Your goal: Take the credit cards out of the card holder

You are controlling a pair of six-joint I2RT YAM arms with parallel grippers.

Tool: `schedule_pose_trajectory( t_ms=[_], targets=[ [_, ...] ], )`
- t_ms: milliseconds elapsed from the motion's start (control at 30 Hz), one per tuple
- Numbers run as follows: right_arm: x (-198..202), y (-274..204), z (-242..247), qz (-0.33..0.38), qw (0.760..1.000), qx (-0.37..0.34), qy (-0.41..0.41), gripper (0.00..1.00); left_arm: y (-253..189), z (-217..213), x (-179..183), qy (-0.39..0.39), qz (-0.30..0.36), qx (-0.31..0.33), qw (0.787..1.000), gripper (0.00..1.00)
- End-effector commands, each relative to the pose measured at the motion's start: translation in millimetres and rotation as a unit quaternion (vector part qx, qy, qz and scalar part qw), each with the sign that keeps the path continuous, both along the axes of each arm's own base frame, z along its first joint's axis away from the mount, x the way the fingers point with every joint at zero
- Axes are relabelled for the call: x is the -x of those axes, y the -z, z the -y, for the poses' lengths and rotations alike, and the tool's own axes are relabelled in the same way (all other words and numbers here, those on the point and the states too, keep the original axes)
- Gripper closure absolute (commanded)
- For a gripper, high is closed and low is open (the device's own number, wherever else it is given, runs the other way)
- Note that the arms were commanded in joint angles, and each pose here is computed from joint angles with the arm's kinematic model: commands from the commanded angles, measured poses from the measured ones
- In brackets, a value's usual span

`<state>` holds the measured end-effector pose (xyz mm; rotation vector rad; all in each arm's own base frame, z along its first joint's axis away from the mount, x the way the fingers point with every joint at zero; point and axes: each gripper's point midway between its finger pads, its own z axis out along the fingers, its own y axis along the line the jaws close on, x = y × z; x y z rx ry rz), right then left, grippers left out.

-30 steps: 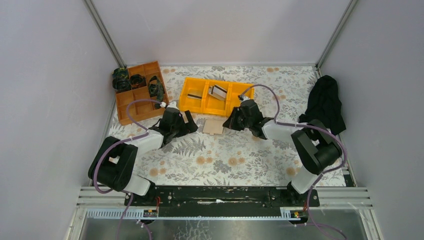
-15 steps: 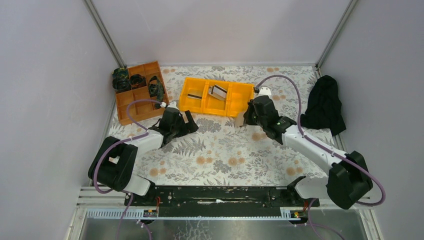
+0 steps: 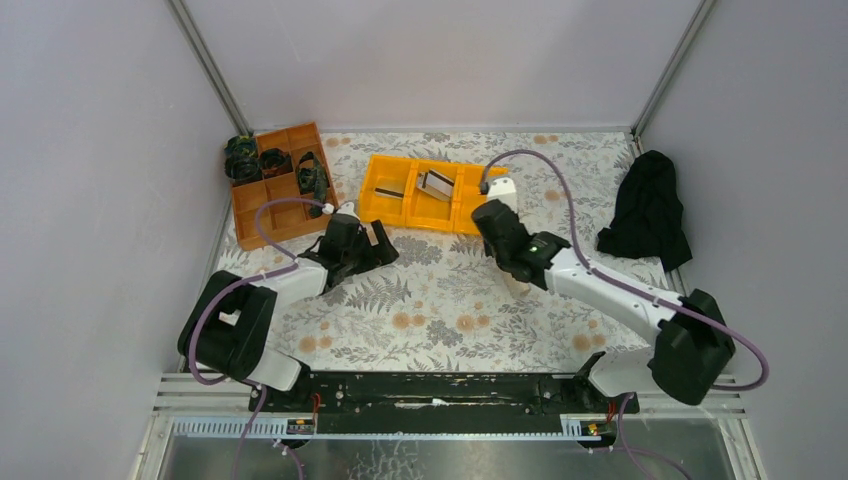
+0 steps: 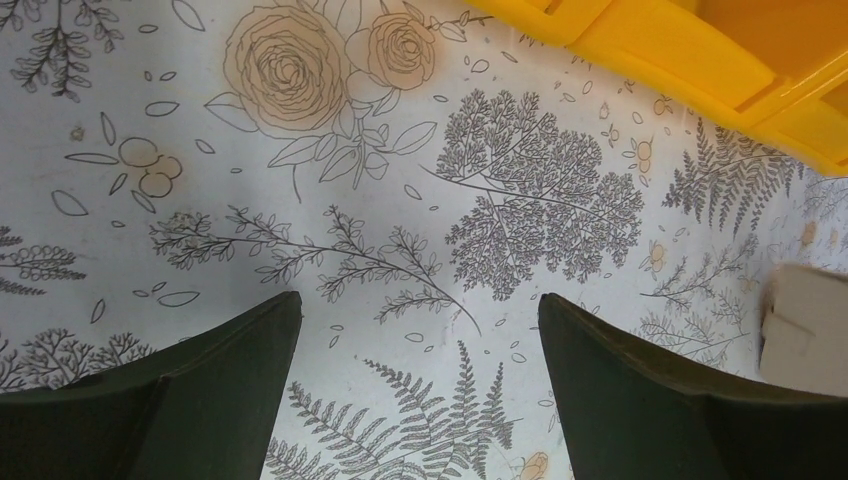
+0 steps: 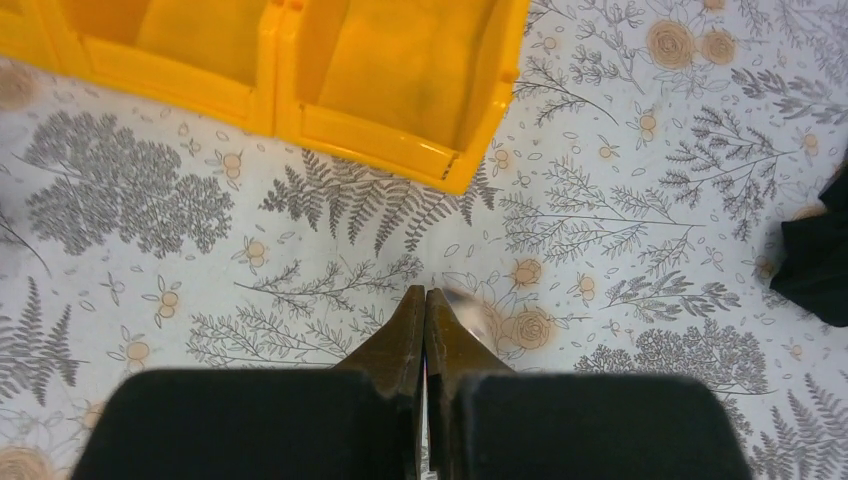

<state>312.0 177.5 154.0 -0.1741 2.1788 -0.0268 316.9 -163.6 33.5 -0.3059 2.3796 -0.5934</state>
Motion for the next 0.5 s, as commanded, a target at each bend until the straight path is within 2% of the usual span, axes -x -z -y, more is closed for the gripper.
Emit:
schedule_pose_trajectory(
  t_ms=[0, 100, 233, 267, 300, 400, 467],
  targets=[
    [-4.4, -10.2, -6.5, 0.028, 0.995, 0.094, 0.009, 1.0, -2.4, 8.6, -4.4, 0.01, 0.001, 0.015, 1.0, 0.04],
    [-4.7, -3.4, -21.2, 0.022, 0.994, 0.107, -0.001, 1.0, -2.7, 6.9, -4.2, 0.008, 0.003, 0.012, 1.0, 0.04],
    [-5.0, 3.2, -34.0, 0.017, 0.996, 0.084, -0.004, 1.0, -3.8, 6.6, -4.0, 0.008, 0.004, 0.011, 1.0, 0.04],
    [-5.1, 2.6, -33.8, 0.019, 0.997, 0.08, -0.002, 0.95, -3.7, 6.2, -3.6, 0.008, 0.004, 0.01, 1.0, 0.04],
    [-5.1, 1.7, -33.2, 0.022, 0.997, 0.076, -0.001, 0.83, -4.0, 6.0, -3.3, 0.008, 0.004, 0.01, 1.0, 0.04],
    [-6.4, 0.8, -27.4, 0.023, 0.998, 0.057, 0.008, 0.38, -4.8, 7.3, -2.6, 0.01, 0.004, 0.014, 1.0, 0.04],
    [-9.3, 3.7, -17.9, 0.007, 0.999, 0.028, 0.022, 0.2, -5.6, 9.6, -1.8, 0.014, 0.003, 0.019, 1.0, 0.03]
  ],
)
